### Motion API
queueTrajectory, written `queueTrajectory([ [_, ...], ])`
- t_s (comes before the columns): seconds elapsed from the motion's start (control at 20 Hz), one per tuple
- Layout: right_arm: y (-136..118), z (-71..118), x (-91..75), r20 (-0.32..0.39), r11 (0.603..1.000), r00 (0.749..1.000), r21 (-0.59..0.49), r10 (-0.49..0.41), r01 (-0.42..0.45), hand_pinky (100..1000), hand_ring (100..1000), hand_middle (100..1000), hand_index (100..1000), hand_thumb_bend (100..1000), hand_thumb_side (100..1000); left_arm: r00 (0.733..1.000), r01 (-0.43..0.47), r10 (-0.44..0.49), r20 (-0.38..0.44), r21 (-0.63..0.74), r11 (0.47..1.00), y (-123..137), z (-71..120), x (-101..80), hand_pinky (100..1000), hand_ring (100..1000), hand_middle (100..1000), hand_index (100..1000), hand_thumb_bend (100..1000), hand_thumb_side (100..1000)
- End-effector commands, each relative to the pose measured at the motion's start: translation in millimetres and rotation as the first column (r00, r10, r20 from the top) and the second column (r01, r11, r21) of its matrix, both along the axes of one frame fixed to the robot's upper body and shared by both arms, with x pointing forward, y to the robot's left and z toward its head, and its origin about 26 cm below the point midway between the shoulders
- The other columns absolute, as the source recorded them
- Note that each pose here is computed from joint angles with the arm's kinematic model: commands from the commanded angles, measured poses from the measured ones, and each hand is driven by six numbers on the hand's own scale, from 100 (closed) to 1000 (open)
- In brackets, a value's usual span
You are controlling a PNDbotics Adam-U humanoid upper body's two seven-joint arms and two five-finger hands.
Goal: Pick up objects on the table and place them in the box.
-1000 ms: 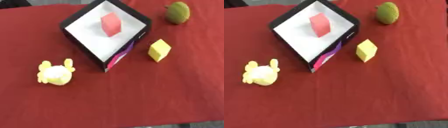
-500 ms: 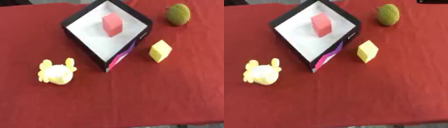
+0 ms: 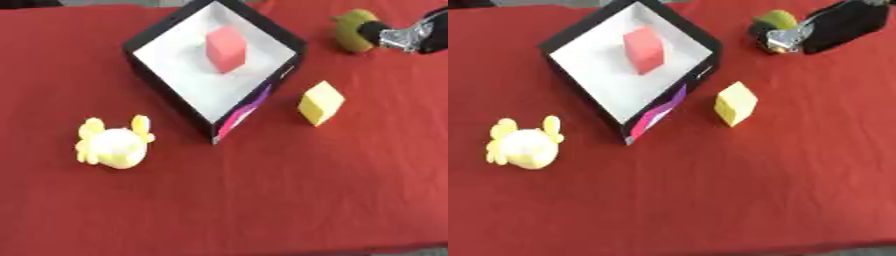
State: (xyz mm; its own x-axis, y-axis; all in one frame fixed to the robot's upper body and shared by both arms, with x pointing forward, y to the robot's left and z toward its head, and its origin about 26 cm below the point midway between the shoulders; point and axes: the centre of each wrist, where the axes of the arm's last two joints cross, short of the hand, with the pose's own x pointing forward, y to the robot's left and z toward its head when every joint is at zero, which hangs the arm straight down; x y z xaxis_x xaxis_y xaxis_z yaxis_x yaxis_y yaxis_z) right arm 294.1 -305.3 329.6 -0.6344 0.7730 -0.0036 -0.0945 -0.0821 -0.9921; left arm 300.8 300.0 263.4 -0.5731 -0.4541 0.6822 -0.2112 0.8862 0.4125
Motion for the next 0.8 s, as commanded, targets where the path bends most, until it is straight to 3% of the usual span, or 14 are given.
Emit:
queueTrajectory([
  [0.05,4.7,6.0,-5.7,-0.035,0.998,0.999,-0.069,-0.001,-0.001,874,837,827,877,221,573,1.000,0.010,-0.010,0.019,0.017,1.000,0.0,6.9,-3.0,912,788,782,902,237,600],
  [0.45,16.6,-2.7,-5.1,-0.088,0.997,0.996,-0.072,-0.017,0.010,868,834,835,878,224,511,1.000,0.015,-0.015,-0.001,0.015,1.000,0.8,3.2,-3.2,914,790,783,900,231,613],
  [0.8,15.8,-17.9,5.7,-0.172,0.993,0.984,-0.115,-0.055,0.035,879,826,833,870,265,302,1.000,0.019,-0.019,-0.021,0.008,1.000,0.7,-0.9,-3.3,916,791,784,898,227,627],
])
